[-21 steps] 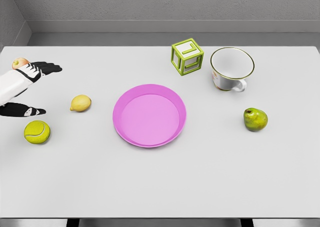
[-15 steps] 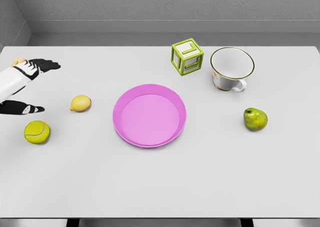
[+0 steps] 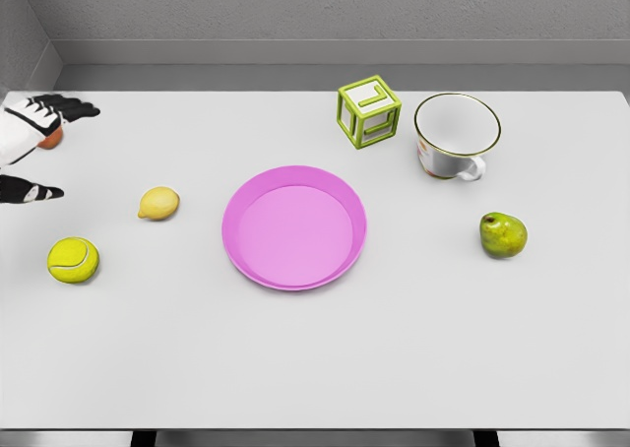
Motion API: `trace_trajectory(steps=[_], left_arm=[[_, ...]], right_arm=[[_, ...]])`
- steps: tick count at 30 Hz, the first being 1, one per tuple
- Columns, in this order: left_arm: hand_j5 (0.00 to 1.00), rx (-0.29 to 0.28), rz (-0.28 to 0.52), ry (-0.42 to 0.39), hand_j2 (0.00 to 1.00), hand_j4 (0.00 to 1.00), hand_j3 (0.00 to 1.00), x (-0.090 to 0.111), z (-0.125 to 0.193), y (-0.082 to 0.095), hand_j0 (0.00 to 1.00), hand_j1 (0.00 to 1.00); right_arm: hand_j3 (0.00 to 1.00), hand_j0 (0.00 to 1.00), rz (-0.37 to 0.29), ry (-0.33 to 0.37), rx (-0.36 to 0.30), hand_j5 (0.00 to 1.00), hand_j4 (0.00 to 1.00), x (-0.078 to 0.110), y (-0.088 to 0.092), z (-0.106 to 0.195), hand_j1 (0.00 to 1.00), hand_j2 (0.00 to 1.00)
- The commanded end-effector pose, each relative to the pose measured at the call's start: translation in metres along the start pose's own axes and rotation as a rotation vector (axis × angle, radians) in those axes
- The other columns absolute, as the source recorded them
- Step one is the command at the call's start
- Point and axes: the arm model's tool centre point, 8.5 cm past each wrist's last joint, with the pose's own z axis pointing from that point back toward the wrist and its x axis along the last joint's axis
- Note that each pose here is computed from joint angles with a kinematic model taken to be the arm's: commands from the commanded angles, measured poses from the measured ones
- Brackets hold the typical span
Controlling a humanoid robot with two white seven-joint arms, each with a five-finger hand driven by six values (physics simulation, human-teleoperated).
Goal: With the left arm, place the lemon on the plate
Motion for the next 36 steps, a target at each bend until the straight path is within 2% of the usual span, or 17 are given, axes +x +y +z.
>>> trace_trajectory(steps=[1,2,3,6,8,9,10,11,15,18,21,23,27,30,34,36], left_arm=[[1.0,-0.044,0.017,-0.013,1.0,1.0,1.0,0.004,-0.006,-0.014,1.0,1.0],[1.0,-0.083,-0.008,-0.024,1.0,1.0,1.0,0.004,-0.007,-0.012,1.0,1.0],[1.0,-0.099,-0.016,-0.05,1.0,1.0,1.0,0.009,-0.016,-0.013,1.0,1.0],[1.0,-0.115,-0.029,-0.071,1.0,1.0,1.0,0.013,-0.025,-0.014,1.0,1.0],[1.0,-0.176,-0.082,-0.104,1.0,1.0,1.0,0.022,-0.042,-0.024,1.0,1.0],[1.0,-0.192,-0.094,-0.118,1.0,1.0,1.0,0.026,-0.048,-0.026,1.0,1.0],[1.0,-0.228,-0.082,-0.142,1.0,1.0,1.0,0.031,-0.052,-0.039,1.0,1.0],[1.0,-0.242,-0.088,-0.155,1.0,1.0,1.0,0.034,-0.057,-0.042,1.0,1.0],[1.0,-0.269,-0.098,-0.148,1.0,1.0,1.0,0.03,-0.056,-0.042,1.0,1.0],[1.0,-0.296,-0.156,-0.128,1.0,1.0,1.0,0.026,-0.058,-0.042,1.0,1.0],[1.0,-0.33,-0.268,-0.103,1.0,1.0,1.0,0.023,-0.063,-0.037,1.0,1.0],[1.0,-0.347,-0.3,-0.098,1.0,1.0,1.0,0.022,-0.064,-0.037,1.0,1.0],[1.0,-0.363,-0.292,-0.129,1.0,1.0,1.0,0.029,-0.07,-0.044,1.0,1.0],[1.0,-0.359,-0.227,-0.174,1.0,1.0,1.0,0.039,-0.076,-0.057,1.0,1.0],[1.0,-0.361,-0.226,-0.174,1.0,1.0,1.0,0.039,-0.076,-0.058,1.0,1.0],[1.0,-0.37,-0.193,-0.148,1.0,1.0,1.0,0.031,-0.078,-0.066,1.0,1.0]], right_arm=[[1.0,1.0,-0.001,0.0,0.0,1.0,1.0,0.0,0.0,0.0,1.0,1.0],[1.0,1.0,-0.001,0.0,0.0,1.0,1.0,0.0,0.0,0.0,1.0,1.0],[1.0,1.0,0.001,0.0,0.0,1.0,1.0,0.0,0.0,0.0,1.0,1.0],[1.0,1.0,0.001,0.0,0.0,1.0,1.0,0.0,0.0,0.0,1.0,1.0],[1.0,1.0,-0.001,0.0,0.0,1.0,1.0,0.0,0.0,0.0,1.0,1.0],[1.0,1.0,-0.001,0.0,0.0,1.0,1.0,0.0,0.0,0.0,1.0,1.0],[1.0,1.0,-0.001,0.0,0.0,1.0,1.0,0.0,0.0,0.0,1.0,1.0],[1.0,1.0,-0.001,0.0,0.0,1.0,1.0,0.0,0.0,0.0,1.0,1.0],[1.0,1.0,-0.001,0.0,0.0,1.0,1.0,0.0,0.0,0.0,1.0,1.0],[1.0,1.0,0.001,0.0,0.0,1.0,1.0,0.0,0.0,0.0,1.0,1.0],[1.0,1.0,-0.001,0.0,0.0,1.0,1.0,0.0,0.0,0.0,1.0,1.0],[1.0,1.0,-0.001,0.0,0.0,1.0,1.0,0.0,0.0,0.0,1.0,1.0],[1.0,1.0,0.001,0.0,0.0,1.0,1.0,0.0,0.0,0.0,1.0,1.0],[1.0,1.0,-0.001,0.0,0.0,1.0,1.0,0.0,0.0,0.0,1.0,1.0],[1.0,1.0,0.001,0.0,0.0,1.0,1.0,0.0,0.0,0.0,1.0,1.0],[1.0,1.0,-0.001,0.0,0.0,1.0,1.0,0.0,0.0,0.0,1.0,1.0]])
